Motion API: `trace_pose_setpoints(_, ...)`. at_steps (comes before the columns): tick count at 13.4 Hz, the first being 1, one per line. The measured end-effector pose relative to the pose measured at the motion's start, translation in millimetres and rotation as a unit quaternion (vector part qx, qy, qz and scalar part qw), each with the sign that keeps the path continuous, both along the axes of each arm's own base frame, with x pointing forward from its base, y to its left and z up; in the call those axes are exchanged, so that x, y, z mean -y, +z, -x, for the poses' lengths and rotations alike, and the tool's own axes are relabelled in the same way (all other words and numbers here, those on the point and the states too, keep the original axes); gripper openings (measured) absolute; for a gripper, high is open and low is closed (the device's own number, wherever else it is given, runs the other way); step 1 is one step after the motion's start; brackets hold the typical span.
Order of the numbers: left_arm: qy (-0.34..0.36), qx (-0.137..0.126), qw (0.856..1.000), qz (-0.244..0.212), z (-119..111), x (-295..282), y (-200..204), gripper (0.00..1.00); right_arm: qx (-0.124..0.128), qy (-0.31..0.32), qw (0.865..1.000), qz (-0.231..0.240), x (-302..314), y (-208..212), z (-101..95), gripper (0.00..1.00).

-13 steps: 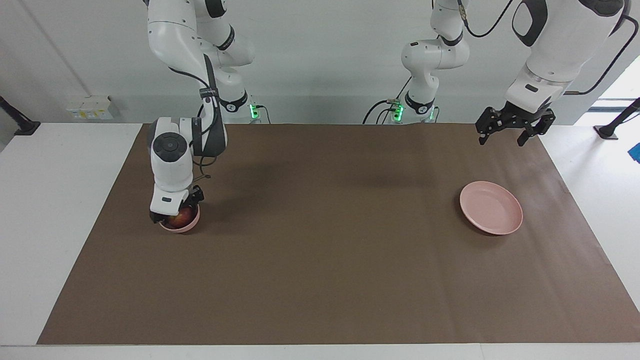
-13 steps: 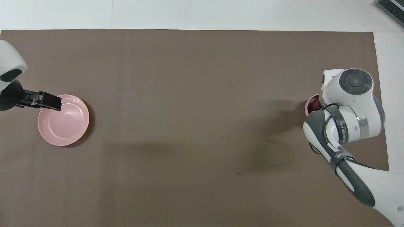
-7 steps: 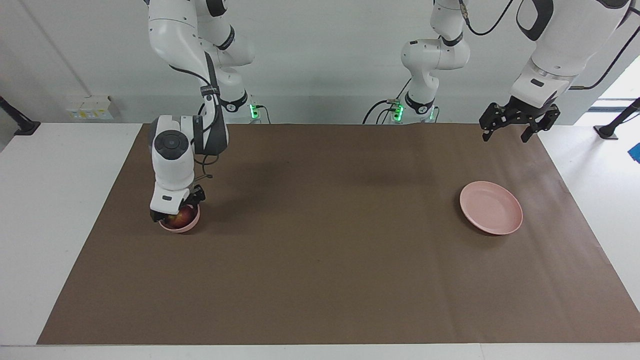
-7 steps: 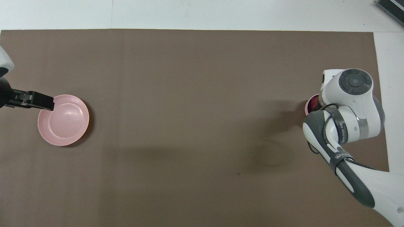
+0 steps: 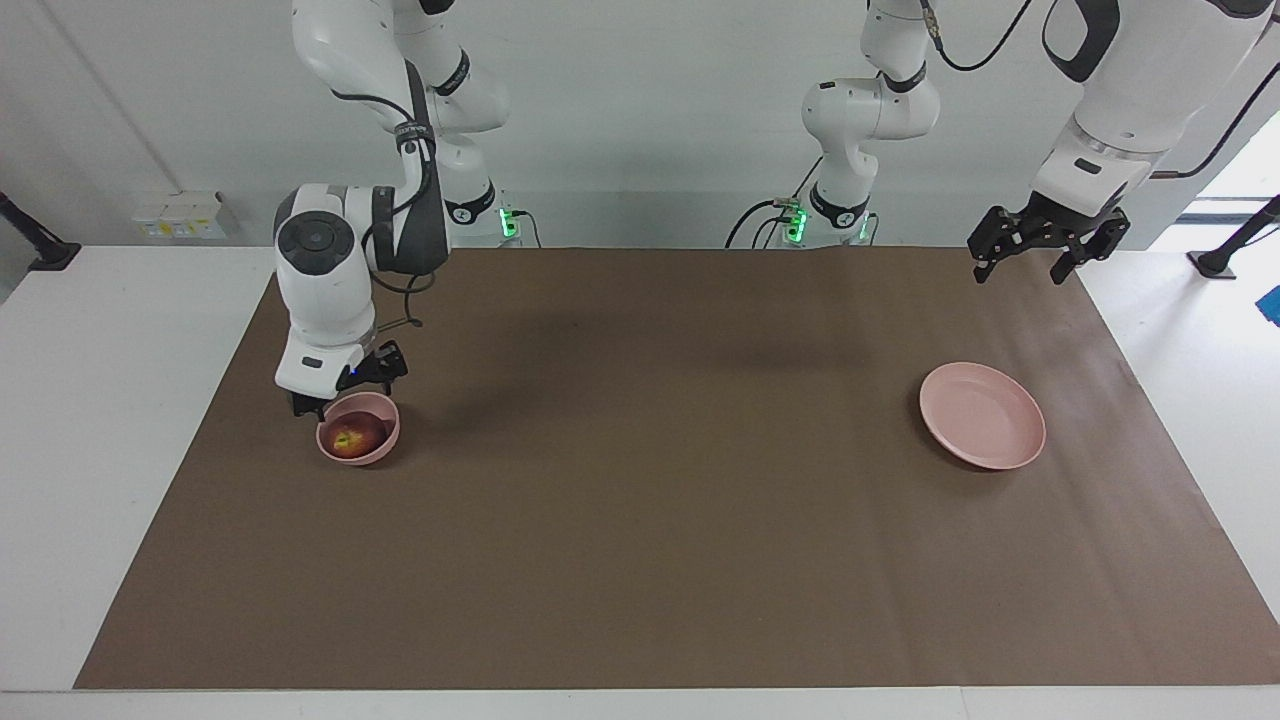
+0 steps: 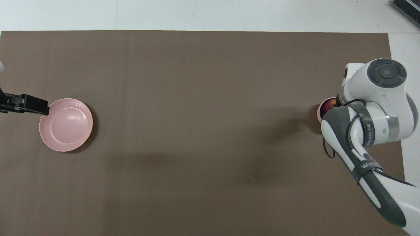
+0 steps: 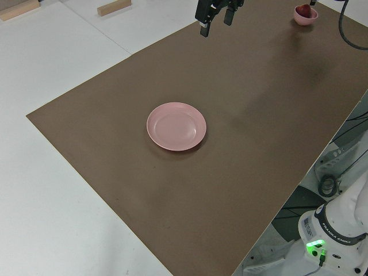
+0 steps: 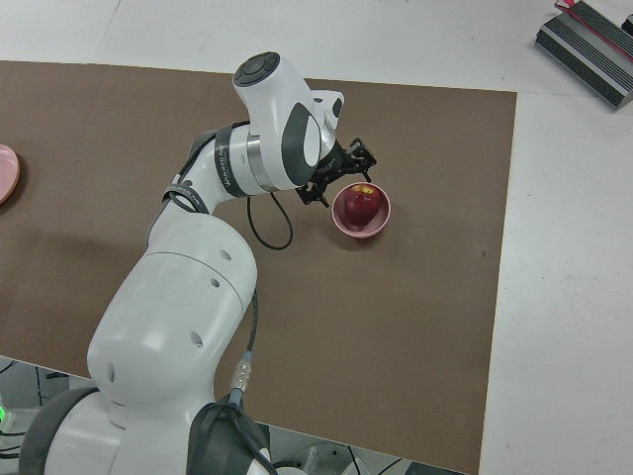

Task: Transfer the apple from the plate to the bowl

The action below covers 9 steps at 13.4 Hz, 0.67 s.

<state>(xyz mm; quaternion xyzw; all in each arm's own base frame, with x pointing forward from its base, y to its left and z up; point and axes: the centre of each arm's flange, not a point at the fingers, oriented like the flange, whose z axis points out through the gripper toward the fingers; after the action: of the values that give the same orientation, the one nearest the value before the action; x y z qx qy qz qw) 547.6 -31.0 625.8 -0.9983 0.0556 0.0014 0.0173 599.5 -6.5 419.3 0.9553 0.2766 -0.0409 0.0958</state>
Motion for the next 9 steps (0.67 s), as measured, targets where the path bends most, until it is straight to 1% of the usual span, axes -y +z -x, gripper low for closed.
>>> trace_pose_setpoints(2, 0.000, 0.000, 1.000, 0.000, 0.0, 0.0, 0.0, 1.00, 0.011, -0.020, 1.000, -0.021, -2.4, 24.8, 0.9, 1.00)
trace_pose_setpoints(5, 0.000, 0.000, 1.000, 0.000, 0.1, 0.0, -0.1, 1.00, 0.051, -0.080, 0.995, -0.030, -2.3, 72.4, 3.8, 1.00)
trace_pose_setpoints(6, 0.000, 0.000, 1.000, 0.000, 0.1, 0.0, -0.1, 1.00, 0.061, -0.115, 0.991, -0.034, -2.4, 89.1, 9.6, 1.00)
trace_pose_setpoints(7, 0.000, 0.000, 1.000, 0.000, 0.1, 0.0, -0.1, 1.00, 0.065, -0.151, 0.985, -0.045, -3.4, 103.7, 16.7, 1.00)
trace_pose_setpoints(9, 0.000, -0.001, 1.000, 0.000, 0.1, 0.0, -0.1, 1.00, 0.060, -0.221, 0.970, -0.076, -5.6, 136.4, 33.9, 1.00)
